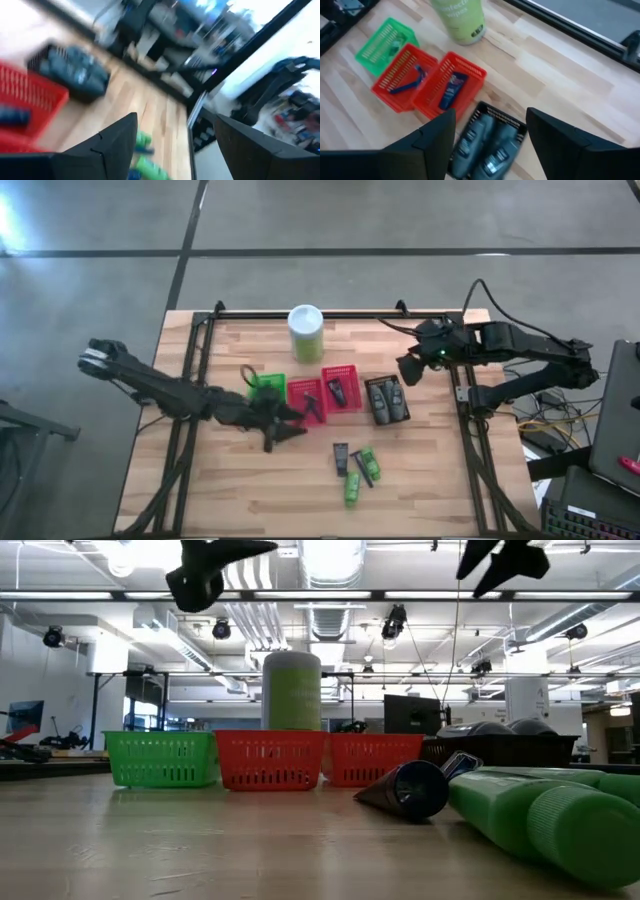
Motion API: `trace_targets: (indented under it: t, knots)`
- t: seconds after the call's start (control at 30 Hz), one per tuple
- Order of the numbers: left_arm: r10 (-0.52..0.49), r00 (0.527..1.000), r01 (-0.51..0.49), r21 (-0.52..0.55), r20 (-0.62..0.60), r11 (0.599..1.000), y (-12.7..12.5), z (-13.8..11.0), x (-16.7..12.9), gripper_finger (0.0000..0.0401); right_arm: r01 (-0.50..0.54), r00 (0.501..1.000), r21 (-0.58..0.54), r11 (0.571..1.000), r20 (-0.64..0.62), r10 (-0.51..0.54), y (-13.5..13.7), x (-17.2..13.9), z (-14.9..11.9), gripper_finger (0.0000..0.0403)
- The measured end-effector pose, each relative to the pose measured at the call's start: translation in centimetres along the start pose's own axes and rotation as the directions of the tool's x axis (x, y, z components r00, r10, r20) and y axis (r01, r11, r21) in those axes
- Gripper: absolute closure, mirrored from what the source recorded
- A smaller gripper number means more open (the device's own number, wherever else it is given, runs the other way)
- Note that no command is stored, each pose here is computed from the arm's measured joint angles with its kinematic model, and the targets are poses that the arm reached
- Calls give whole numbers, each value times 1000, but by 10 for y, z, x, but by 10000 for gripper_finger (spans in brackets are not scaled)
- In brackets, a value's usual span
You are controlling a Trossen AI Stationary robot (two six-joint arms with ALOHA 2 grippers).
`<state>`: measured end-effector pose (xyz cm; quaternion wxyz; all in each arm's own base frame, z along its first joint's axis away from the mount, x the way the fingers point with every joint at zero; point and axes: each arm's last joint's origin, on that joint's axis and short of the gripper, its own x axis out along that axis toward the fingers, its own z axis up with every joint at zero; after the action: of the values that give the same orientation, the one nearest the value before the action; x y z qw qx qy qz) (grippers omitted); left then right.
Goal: Pick & Place Travel size toiletries
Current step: Put the blue razor into the left orange bin
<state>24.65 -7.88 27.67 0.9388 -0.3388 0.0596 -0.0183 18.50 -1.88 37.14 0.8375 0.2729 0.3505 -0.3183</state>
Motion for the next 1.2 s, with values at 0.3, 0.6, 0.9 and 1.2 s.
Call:
trace_targets:
  t: [0.3, 0.6, 0.9, 1.2]
  knots:
    - [97, 980, -143, 273, 173, 951, 42, 51, -86, 134, 101, 995, 39, 994, 11, -101, 15, 30, 7, 176]
    - [438, 828, -547, 334, 350, 768, 64, 76, -179, 134, 140, 990, 76, 987, 14, -142, 18, 48, 14, 148]
    - [689, 407, -907, 179, 599, 380, 67, 71, -230, 134, 168, 980, 123, 978, 86, -179, 17, 47, 18, 119]
    - [694, 120, -981, -23, 710, 194, 55, 56, -262, 134, 169, 980, 123, 978, 86, -180, 17, 47, 18, 88]
